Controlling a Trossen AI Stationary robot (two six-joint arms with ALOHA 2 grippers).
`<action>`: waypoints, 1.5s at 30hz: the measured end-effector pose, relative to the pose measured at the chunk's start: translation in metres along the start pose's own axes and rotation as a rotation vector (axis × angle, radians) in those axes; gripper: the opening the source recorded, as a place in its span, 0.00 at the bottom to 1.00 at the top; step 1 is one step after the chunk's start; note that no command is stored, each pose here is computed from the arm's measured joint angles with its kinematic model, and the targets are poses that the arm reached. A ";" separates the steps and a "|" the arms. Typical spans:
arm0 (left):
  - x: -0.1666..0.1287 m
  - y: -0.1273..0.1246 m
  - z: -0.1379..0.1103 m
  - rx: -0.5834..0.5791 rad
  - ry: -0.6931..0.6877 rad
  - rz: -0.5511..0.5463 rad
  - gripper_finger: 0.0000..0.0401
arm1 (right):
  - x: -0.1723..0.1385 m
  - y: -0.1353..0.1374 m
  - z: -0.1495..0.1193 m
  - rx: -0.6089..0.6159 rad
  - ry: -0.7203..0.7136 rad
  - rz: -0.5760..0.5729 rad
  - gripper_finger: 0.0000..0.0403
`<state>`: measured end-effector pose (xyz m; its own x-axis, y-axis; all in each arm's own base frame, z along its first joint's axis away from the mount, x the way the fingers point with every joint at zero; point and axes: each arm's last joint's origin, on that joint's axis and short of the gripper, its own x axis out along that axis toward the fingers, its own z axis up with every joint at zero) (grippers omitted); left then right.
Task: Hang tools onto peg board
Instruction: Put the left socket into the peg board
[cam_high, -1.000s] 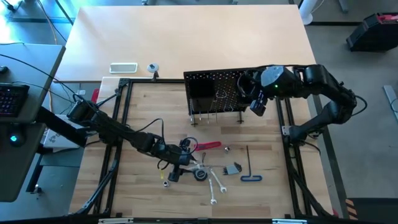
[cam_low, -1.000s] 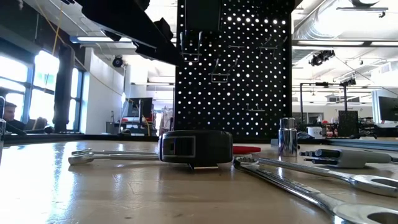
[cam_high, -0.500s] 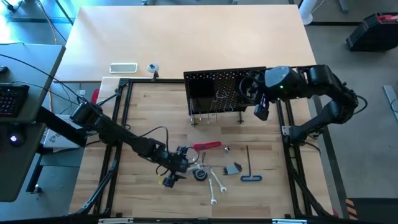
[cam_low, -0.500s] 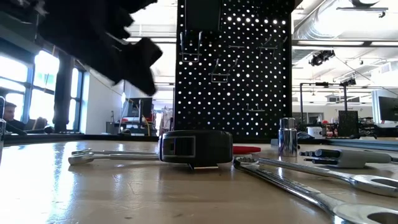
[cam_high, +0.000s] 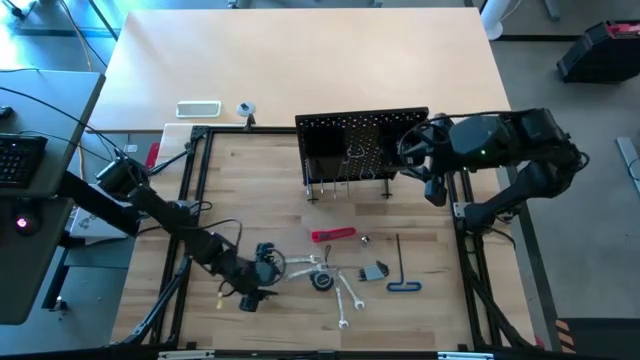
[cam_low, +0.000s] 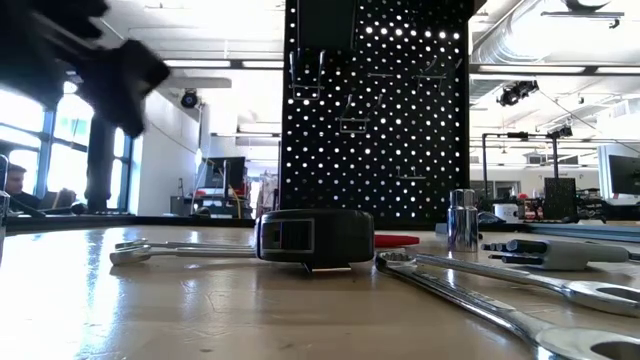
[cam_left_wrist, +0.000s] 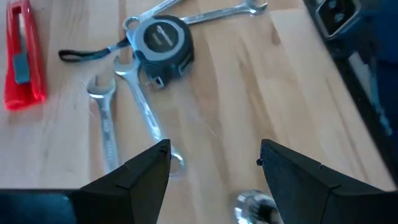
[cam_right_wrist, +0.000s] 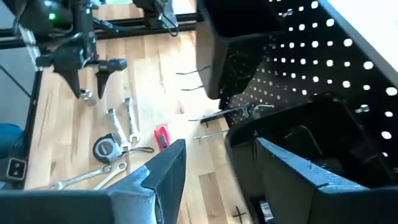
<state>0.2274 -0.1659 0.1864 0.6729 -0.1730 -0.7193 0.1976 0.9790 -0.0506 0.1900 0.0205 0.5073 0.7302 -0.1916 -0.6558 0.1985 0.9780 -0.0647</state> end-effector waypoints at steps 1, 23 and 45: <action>-0.003 -0.003 -0.004 -0.012 -0.018 -0.001 0.60 | -0.001 0.002 -0.001 0.000 0.003 0.006 0.46; 0.004 -0.026 -0.076 -0.175 -0.266 0.045 0.56 | -0.023 0.049 -0.021 -0.002 -0.003 0.054 0.46; 0.026 -0.035 -0.090 -0.097 -0.298 0.105 0.25 | -0.039 0.078 -0.034 0.044 -0.056 0.094 0.46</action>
<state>0.1742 -0.1952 0.1073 0.8677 -0.0804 -0.4905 0.0570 0.9964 -0.0625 0.1550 0.1065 0.5021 0.7818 -0.1050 -0.6146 0.1551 0.9875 0.0286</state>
